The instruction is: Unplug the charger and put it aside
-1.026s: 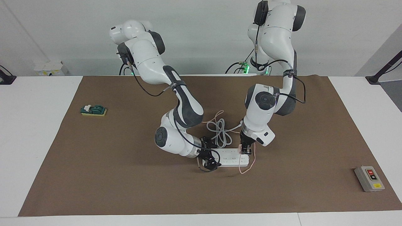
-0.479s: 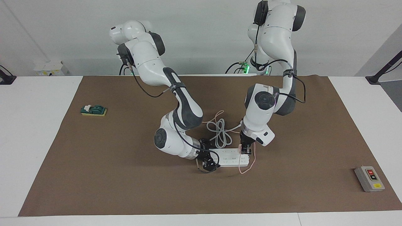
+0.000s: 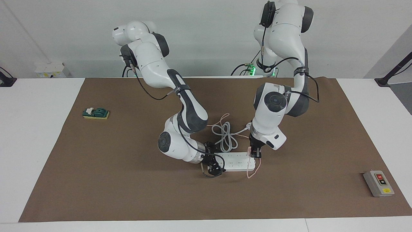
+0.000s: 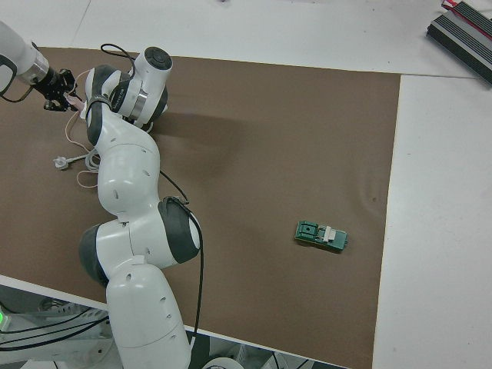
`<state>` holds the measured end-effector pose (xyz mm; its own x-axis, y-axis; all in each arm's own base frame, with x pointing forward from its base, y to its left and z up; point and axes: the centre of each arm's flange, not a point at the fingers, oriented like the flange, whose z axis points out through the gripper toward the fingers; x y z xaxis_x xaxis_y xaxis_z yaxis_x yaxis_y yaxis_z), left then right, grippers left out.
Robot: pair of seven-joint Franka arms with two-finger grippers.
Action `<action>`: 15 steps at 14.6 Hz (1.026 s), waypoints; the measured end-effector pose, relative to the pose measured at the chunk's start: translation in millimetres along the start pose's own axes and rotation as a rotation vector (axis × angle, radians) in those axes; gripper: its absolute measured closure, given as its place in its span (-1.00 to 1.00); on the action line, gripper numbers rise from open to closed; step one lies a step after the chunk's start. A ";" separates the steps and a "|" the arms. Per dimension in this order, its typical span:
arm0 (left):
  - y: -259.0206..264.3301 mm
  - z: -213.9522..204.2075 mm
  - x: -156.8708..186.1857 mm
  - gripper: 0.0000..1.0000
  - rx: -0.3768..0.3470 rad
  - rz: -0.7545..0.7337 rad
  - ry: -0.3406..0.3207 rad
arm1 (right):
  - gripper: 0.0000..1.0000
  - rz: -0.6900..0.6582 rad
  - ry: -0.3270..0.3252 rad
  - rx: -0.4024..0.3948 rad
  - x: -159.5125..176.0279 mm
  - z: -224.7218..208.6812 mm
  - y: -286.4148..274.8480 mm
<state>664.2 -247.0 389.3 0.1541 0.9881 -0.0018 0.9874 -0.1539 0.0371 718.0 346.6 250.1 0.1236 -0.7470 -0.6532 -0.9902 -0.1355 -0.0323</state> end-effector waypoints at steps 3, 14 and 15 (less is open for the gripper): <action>0.7 -51.2 73.4 0.43 0.012 0.071 -0.015 | -0.92 0.000 0.000 0.000 -0.1 0.0 0.0; -65.5 -67.0 276.2 0.43 0.112 0.766 -0.131 | -1.00 -0.125 0.156 -0.103 -34.8 -167.1 10.2; -73.5 -59.0 290.4 0.43 0.095 0.837 -0.129 | -1.00 -0.189 0.194 -0.138 -43.1 -193.0 19.1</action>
<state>634.2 51.6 445.0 0.8317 0.5411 -0.1247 0.5446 -0.8387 -0.0068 706.3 250.6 423.6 0.3282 -0.8084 -0.4886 -0.9320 -0.3613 -0.0281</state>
